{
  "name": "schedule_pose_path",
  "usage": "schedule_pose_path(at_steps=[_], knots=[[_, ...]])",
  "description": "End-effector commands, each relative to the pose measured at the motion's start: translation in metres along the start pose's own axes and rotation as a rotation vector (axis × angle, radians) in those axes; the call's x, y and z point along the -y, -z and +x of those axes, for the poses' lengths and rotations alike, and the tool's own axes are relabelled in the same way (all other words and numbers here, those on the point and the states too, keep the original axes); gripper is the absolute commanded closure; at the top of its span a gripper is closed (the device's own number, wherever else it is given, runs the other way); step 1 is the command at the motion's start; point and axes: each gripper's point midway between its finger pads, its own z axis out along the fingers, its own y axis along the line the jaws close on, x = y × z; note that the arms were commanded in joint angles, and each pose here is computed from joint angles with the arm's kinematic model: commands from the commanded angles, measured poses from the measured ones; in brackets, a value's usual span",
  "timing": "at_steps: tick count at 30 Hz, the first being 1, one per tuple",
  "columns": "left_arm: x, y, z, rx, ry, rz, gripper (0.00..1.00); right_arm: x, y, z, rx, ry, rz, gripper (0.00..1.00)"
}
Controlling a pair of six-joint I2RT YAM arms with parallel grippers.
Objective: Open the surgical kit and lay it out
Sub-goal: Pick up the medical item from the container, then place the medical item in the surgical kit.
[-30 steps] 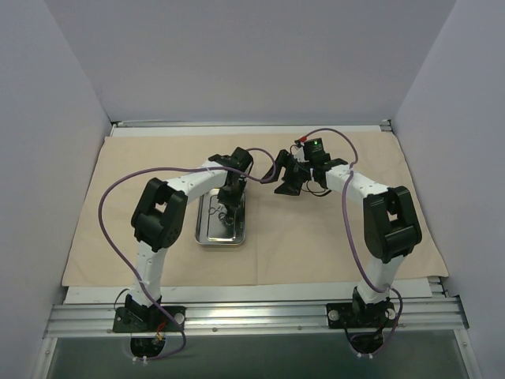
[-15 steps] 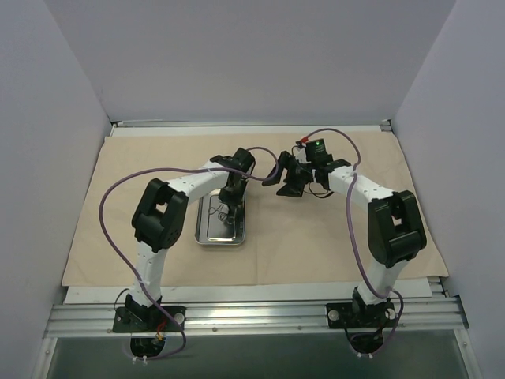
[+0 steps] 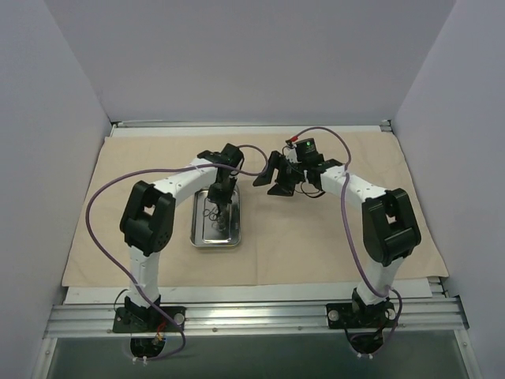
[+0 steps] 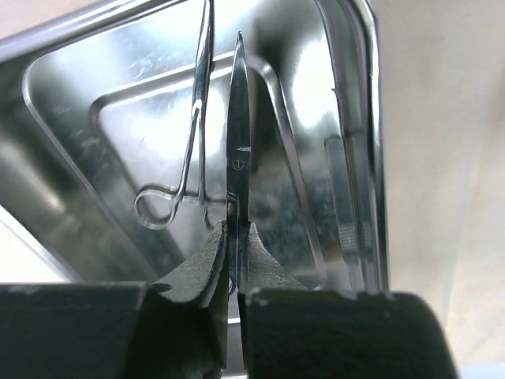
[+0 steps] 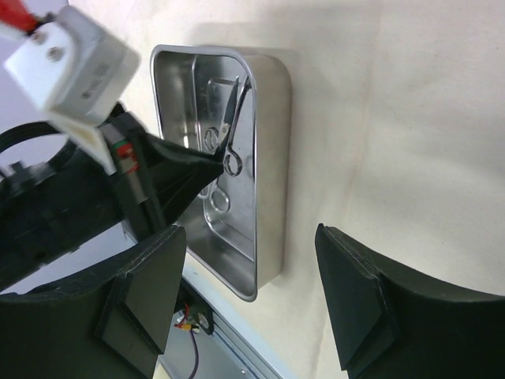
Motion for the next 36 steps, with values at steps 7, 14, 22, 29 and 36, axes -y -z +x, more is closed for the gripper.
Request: schedule_pose_path(at_steps=[7, 14, 22, 29, 36], knots=[[0.014, 0.090, -0.028, 0.165, 0.029, 0.163, 0.98, -0.034, -0.010, -0.014, 0.004, 0.019, -0.086, 0.34], [0.032, 0.111, -0.029, 0.180, 0.051, 0.281, 0.98, -0.057, -0.023, -0.015, 0.011, 0.018, -0.140, 0.41], [0.040, 0.124, -0.031, 0.191, 0.057, 0.331, 0.98, -0.069, -0.037, -0.010, -0.006, 0.038, -0.152, 0.47], [0.043, 0.133, -0.032, 0.205, 0.063, 0.359, 0.98, -0.066, -0.047, -0.001, -0.031, 0.036, -0.145, 0.53], [0.048, 0.138, -0.037, 0.219, 0.056, 0.378, 0.98, -0.072, -0.052, 0.005, -0.050, 0.027, -0.185, 0.77]])
